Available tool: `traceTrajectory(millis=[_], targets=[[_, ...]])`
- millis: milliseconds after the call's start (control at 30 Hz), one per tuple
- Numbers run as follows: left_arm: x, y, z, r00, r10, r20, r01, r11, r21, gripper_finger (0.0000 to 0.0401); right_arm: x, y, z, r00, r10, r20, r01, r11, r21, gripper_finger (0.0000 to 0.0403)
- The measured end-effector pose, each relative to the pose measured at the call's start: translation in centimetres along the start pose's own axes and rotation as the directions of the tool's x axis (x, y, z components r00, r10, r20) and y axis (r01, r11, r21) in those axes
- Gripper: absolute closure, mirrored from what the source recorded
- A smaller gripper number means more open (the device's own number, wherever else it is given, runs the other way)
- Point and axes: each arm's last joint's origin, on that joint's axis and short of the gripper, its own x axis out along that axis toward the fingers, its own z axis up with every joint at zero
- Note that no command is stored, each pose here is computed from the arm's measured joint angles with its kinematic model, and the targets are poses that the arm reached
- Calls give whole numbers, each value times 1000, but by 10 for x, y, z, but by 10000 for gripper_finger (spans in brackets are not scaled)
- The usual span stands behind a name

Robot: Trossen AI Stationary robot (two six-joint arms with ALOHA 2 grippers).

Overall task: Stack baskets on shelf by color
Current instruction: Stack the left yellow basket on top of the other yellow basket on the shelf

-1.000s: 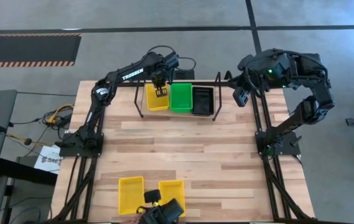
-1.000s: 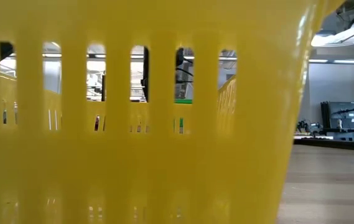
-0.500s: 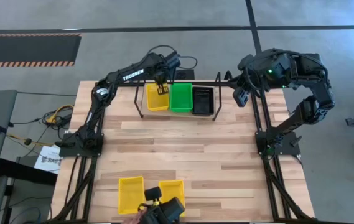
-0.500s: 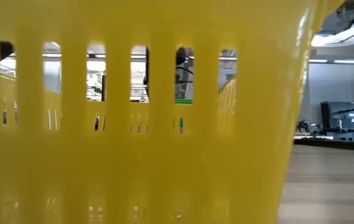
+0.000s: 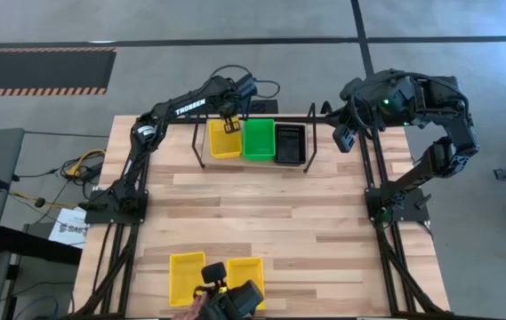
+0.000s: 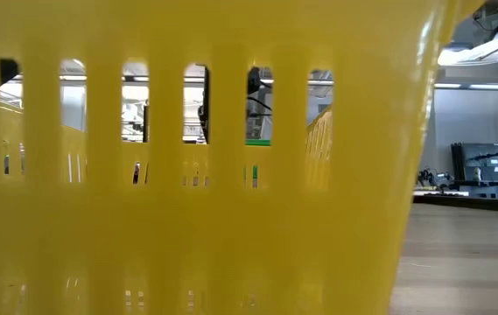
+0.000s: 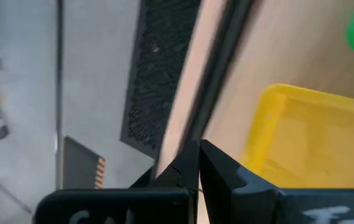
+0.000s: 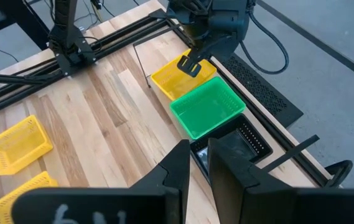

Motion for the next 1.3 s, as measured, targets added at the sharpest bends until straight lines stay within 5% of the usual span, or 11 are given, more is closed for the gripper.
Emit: traceTrajectory(millis=[100, 267, 1300], targets=[[1, 3, 0, 1000, 18, 2, -18, 999, -27, 401, 0, 0, 0, 1000, 0, 0, 0, 1000, 11, 326], [4, 6, -3, 996, -88, 21, 89, 994, -64, 401, 0, 0, 0, 1000, 0, 0, 0, 1000, 15, 326], [8, 15, -8, 988, -153, 32, 155, 985, -81, 401, 0, 0, 0, 1000, 0, 1, 0, 1000, 16, 326]])
